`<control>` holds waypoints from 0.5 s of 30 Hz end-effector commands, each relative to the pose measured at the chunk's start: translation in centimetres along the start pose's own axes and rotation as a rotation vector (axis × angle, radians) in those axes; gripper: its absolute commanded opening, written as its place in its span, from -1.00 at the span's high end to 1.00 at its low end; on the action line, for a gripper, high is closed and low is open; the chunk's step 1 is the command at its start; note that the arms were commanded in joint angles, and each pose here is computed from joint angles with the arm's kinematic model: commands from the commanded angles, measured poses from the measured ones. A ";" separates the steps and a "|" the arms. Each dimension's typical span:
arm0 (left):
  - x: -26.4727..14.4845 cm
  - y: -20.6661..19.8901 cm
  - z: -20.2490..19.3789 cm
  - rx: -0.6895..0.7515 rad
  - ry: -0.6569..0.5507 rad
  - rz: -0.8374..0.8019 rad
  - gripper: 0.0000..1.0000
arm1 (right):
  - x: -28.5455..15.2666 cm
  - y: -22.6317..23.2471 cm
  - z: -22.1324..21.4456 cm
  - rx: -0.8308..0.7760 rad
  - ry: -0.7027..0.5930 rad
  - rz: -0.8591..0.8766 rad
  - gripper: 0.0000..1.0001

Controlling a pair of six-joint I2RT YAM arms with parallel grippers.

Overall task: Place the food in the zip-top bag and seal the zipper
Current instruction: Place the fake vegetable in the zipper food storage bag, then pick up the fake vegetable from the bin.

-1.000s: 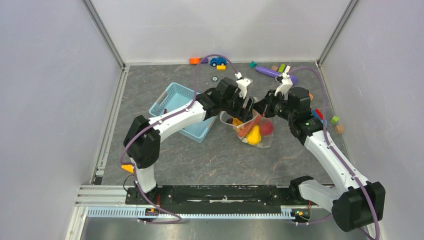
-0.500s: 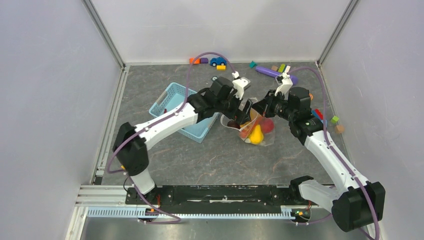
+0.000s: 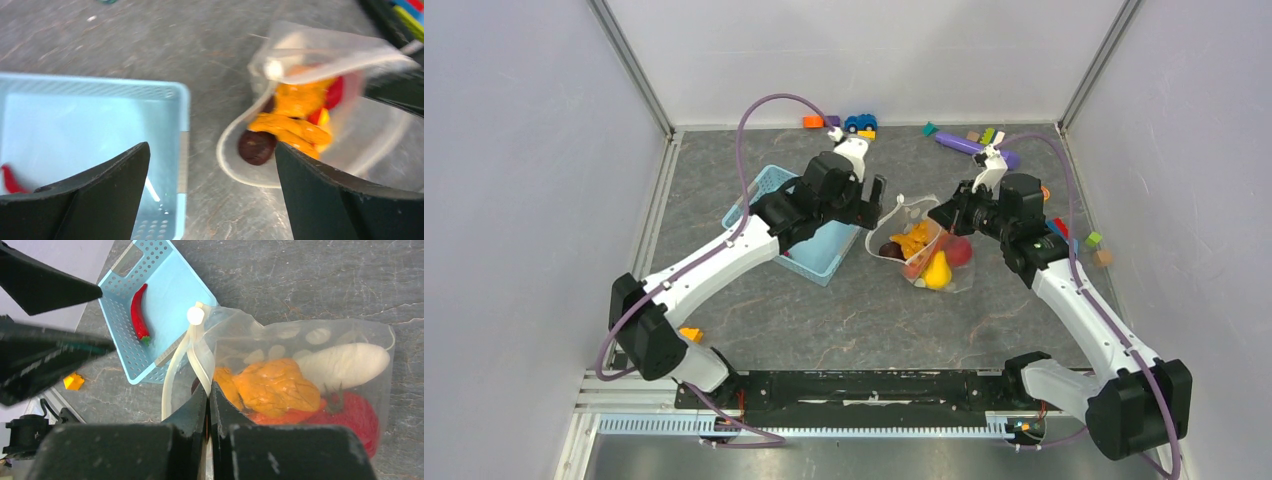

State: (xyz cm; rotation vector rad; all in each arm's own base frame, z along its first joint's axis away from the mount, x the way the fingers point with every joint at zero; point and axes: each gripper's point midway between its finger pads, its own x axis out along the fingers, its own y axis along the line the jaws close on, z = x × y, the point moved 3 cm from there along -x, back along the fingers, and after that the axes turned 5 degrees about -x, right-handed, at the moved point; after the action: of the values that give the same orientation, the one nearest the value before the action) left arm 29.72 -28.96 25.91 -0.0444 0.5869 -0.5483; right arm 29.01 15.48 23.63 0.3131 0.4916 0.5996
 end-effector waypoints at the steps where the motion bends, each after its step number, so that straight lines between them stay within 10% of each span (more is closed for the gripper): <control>1: -0.2 5.9 0.3 -0.235 -0.004 0.323 -0.99 | -0.1 -0.2 1.1 -0.062 -0.016 0.002 0.89; 8: 0.7 15.9 -3.7 -0.589 0.124 0.662 -0.99 | -0.3 -0.6 0.9 -0.086 -0.001 0.003 0.89; 15: 0.8 22.2 -6.2 -0.587 0.161 0.931 -0.99 | -0.4 -1.1 0.8 -0.086 0.006 -0.007 0.89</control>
State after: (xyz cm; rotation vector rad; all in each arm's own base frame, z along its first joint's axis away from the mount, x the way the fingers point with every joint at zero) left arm 37.13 -11.83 16.55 -0.2876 0.8639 0.3713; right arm 29.00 14.47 22.49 0.2532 0.5201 0.6019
